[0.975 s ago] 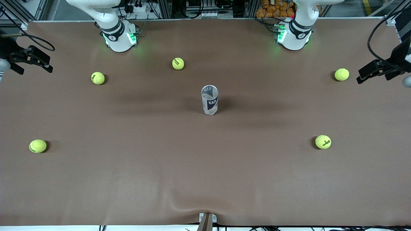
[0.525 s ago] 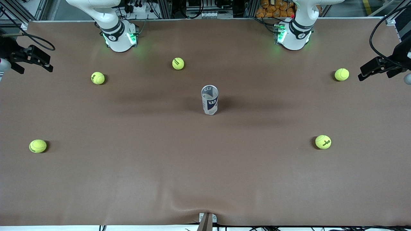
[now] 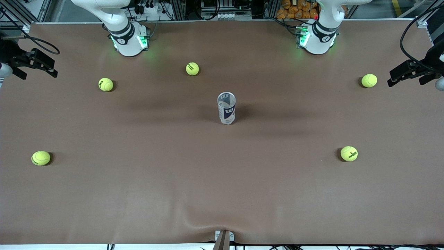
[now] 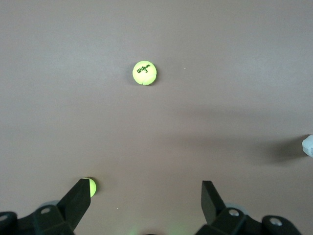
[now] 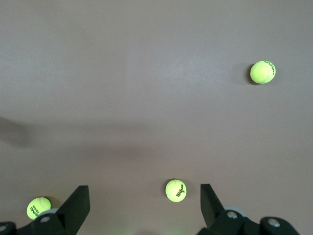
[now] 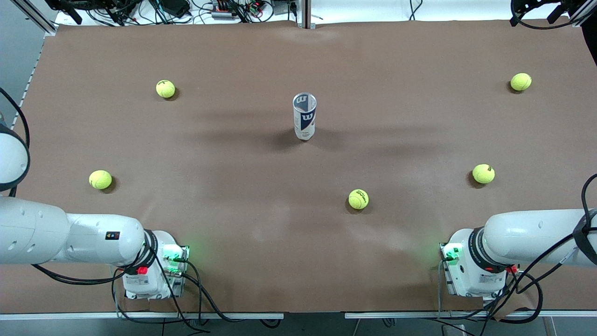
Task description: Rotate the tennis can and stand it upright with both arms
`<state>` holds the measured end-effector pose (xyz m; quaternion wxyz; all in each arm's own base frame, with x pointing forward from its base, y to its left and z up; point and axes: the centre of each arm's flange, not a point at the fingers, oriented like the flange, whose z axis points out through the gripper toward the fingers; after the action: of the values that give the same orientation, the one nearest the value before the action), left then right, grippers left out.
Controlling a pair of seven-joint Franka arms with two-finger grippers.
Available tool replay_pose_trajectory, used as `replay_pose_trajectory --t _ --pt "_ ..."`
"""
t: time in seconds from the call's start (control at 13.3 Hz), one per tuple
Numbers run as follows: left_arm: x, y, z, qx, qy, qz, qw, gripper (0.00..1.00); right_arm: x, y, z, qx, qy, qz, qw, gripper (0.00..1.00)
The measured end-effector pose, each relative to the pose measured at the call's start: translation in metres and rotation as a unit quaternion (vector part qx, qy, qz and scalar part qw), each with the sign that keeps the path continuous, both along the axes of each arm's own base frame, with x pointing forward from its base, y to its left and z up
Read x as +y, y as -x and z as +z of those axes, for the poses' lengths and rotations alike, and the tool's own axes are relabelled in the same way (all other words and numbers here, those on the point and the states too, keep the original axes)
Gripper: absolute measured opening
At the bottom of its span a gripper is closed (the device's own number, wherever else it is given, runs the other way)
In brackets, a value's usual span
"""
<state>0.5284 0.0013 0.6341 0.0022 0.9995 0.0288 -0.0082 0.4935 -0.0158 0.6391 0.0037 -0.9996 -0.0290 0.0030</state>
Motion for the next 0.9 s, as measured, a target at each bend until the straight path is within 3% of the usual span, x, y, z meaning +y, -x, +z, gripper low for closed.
replay_pose_trajectory --t 0.9 --pt "-0.0048 -0.0003 -0.0055 0.006 0.000 -0.015 1.000 1.00 0.0006 0.0013 -0.0011 0.006 0.000 0.001 1.000 1.00"
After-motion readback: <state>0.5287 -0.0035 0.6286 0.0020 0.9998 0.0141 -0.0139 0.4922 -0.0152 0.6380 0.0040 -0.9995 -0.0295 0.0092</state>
